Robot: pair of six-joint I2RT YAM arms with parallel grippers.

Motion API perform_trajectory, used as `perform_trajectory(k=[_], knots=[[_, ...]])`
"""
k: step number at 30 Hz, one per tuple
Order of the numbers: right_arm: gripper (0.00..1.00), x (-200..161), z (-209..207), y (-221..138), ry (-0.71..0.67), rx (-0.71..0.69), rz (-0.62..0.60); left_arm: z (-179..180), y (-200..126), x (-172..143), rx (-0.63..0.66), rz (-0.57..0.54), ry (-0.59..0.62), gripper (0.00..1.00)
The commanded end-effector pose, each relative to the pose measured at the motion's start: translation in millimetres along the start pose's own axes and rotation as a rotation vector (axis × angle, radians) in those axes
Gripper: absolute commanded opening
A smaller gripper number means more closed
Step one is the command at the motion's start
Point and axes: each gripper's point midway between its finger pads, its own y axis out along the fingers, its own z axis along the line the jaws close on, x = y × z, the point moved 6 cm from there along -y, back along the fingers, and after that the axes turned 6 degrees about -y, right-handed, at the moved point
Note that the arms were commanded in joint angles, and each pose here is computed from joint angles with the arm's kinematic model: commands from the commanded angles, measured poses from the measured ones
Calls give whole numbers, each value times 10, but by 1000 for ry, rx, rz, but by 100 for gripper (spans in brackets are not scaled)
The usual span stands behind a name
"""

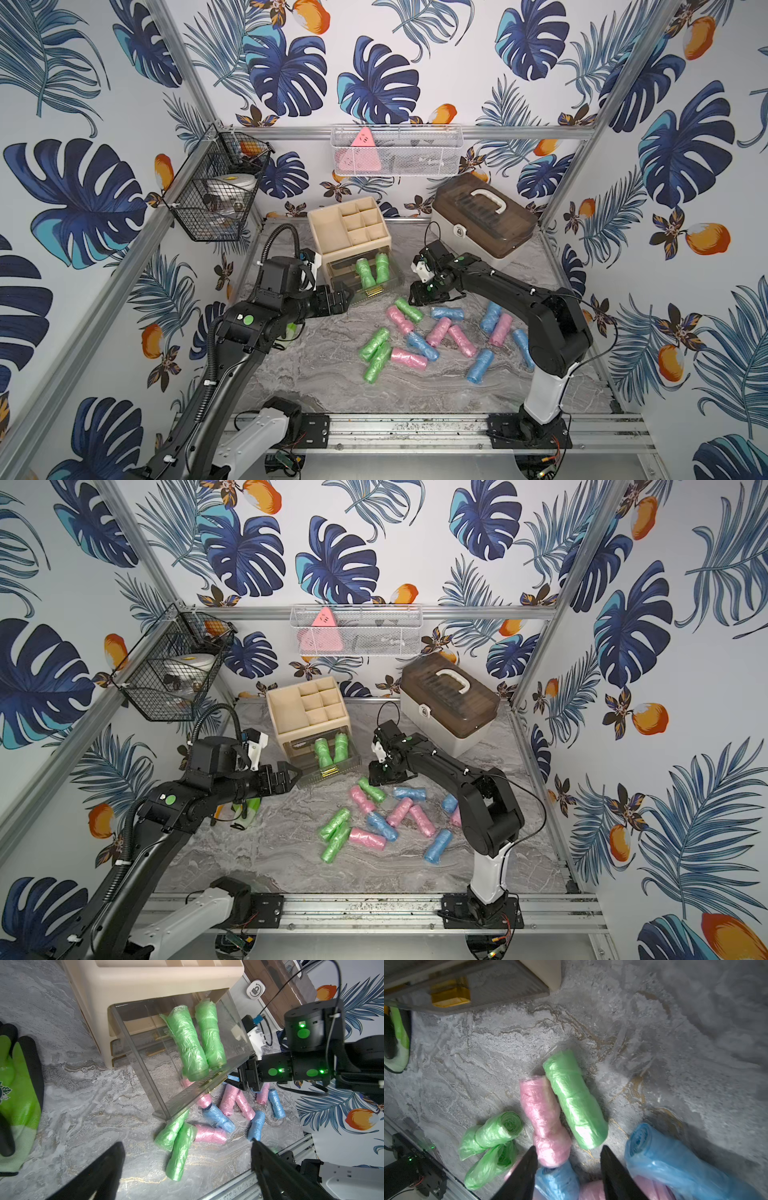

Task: Sort the rolls of trash bags by color and place them into the drawer
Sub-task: Pick up the roll of trash bags from the center of the board.

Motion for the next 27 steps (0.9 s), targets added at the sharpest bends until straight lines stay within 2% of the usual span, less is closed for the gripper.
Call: perform_trajectory(k=[1, 16, 22, 27], knots=[[51, 58, 49, 118, -23, 47, 1, 30, 12, -5, 3, -15, -17, 98], [54, -51, -112, 589, -6, -19, 99, 82, 6, -92, 4, -9, -34, 99], [47, -70, -145, 638, 1, -37, 109, 114, -8, -138, 5, -18, -50, 99], [36, -61, -143, 585, 2, -47, 100, 137, -11, -172, 13, -8, -54, 99]])
